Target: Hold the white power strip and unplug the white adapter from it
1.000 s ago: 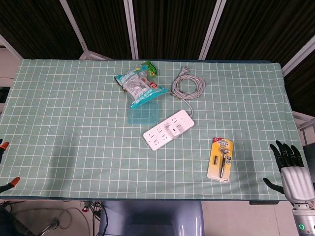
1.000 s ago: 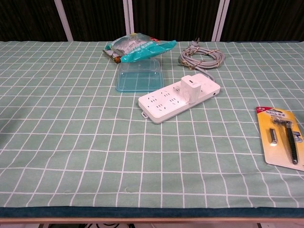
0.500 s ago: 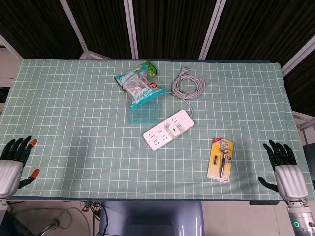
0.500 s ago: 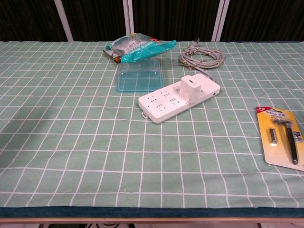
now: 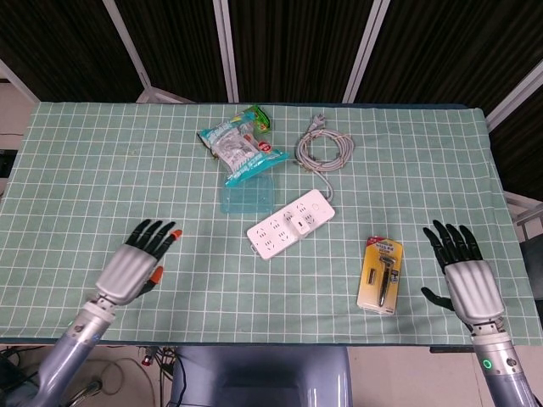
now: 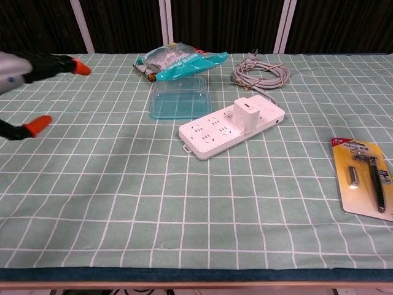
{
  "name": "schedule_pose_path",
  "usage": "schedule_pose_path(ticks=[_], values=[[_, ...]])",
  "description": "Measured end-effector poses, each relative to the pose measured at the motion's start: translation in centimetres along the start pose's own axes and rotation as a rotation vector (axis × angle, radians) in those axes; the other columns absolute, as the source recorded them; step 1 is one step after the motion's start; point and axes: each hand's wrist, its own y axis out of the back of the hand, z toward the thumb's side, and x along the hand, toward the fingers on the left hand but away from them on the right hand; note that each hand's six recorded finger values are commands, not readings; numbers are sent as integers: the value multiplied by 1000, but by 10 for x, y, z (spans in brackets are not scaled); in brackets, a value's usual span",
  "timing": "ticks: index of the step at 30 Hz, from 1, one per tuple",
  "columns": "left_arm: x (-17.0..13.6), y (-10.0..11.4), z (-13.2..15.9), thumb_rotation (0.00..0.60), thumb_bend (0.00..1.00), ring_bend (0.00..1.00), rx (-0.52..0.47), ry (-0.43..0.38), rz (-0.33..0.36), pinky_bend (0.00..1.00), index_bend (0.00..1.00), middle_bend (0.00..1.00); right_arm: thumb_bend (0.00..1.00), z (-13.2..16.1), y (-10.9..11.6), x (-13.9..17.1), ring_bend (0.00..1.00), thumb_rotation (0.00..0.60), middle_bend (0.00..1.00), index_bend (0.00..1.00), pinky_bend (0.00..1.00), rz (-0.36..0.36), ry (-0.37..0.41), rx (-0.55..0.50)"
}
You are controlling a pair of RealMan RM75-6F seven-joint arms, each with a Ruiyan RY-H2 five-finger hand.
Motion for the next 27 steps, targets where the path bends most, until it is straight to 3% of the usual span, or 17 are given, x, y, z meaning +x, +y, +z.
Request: schedule_pose_path(ticks=[6,15,27], values=[[42,-13,49,600,513,0,8,-98,-58,87,49,4,123,21,7,-27,0,600,0,0,0,16,40,24],[86,-36,97,600,519,0,8,-144,-128,93,66,20,123,44,11,-63,0,600,0,0,0,51,81,35],[114,-58,121,600,519,0,27,-151,-179,99,90,40,122,74,13,-102,0,600,0,0,0,79,131,74]])
